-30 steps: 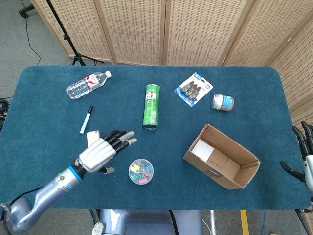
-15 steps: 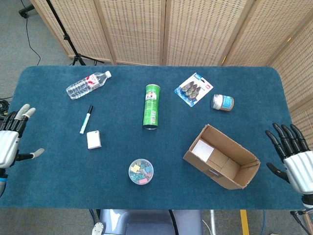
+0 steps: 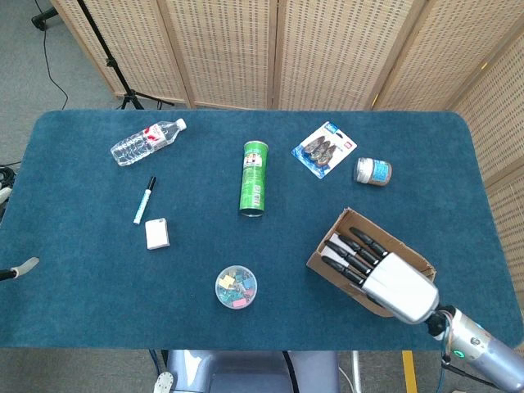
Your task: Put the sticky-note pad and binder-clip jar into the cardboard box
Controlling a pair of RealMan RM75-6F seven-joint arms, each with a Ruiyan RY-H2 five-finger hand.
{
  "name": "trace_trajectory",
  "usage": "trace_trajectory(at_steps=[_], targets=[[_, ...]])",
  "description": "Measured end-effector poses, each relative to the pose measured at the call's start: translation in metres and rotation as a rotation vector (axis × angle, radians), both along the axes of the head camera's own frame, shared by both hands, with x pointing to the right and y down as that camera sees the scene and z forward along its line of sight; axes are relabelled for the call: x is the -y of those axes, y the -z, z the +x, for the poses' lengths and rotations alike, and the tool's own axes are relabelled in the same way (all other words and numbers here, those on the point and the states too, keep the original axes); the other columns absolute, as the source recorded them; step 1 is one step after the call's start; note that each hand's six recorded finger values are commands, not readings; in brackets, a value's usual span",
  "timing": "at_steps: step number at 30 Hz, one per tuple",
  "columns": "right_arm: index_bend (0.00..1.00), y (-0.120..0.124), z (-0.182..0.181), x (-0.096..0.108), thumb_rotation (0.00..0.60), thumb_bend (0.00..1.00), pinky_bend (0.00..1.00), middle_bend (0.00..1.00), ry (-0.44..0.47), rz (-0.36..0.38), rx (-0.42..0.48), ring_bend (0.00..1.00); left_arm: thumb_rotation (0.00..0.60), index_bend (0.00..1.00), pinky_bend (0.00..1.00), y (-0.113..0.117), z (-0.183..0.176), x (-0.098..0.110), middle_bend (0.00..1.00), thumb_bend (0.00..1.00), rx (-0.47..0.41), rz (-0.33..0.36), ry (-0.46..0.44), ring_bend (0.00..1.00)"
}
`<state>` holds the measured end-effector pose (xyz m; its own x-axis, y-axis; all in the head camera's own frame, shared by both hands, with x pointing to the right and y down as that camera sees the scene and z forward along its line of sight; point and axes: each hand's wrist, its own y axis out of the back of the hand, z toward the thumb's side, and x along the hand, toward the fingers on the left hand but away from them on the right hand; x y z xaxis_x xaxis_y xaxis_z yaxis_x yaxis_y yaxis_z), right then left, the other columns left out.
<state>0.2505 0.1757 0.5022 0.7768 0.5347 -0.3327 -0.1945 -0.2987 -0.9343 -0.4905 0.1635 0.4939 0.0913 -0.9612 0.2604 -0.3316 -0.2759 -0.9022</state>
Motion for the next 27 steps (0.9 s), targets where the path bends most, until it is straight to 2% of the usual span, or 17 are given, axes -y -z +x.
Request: trace_trajectory(at_steps=[6,10,16,21,27], targets=[[0.00,-0.023,-0.062,-0.015,0.600,0.00,0.01,0.00,0.189,-0.053,-0.093,0.00,0.600,0.00,0.00,0.000,0.000,-0.003,0.00,0.00,0.001,-0.009,-0.008,0.00],[0.00,-0.036,-0.095,-0.022,0.600,0.00,0.01,0.00,0.267,-0.072,-0.127,0.00,0.600,0.00,0.00,0.000,0.000,-0.002,0.00,0.00,0.000,-0.010,-0.007,0.00],[0.00,-0.051,-0.143,-0.022,0.600,0.00,0.01,0.00,0.310,-0.070,-0.116,0.00,0.600,0.00,0.00,-0.001,-0.001,-0.002,0.00,0.00,-0.002,-0.017,-0.004,0.00],[0.00,-0.065,-0.170,-0.017,0.600,0.00,0.01,0.00,0.329,-0.045,-0.143,0.00,0.600,0.00,0.00,-0.003,-0.002,-0.001,0.00,0.00,-0.003,-0.025,-0.004,0.00],[0.00,-0.088,-0.197,-0.018,0.600,0.00,0.01,0.00,0.338,-0.060,-0.185,0.00,0.600,0.00,0.00,-0.005,-0.002,-0.001,0.00,0.00,-0.001,-0.037,-0.003,0.00]])
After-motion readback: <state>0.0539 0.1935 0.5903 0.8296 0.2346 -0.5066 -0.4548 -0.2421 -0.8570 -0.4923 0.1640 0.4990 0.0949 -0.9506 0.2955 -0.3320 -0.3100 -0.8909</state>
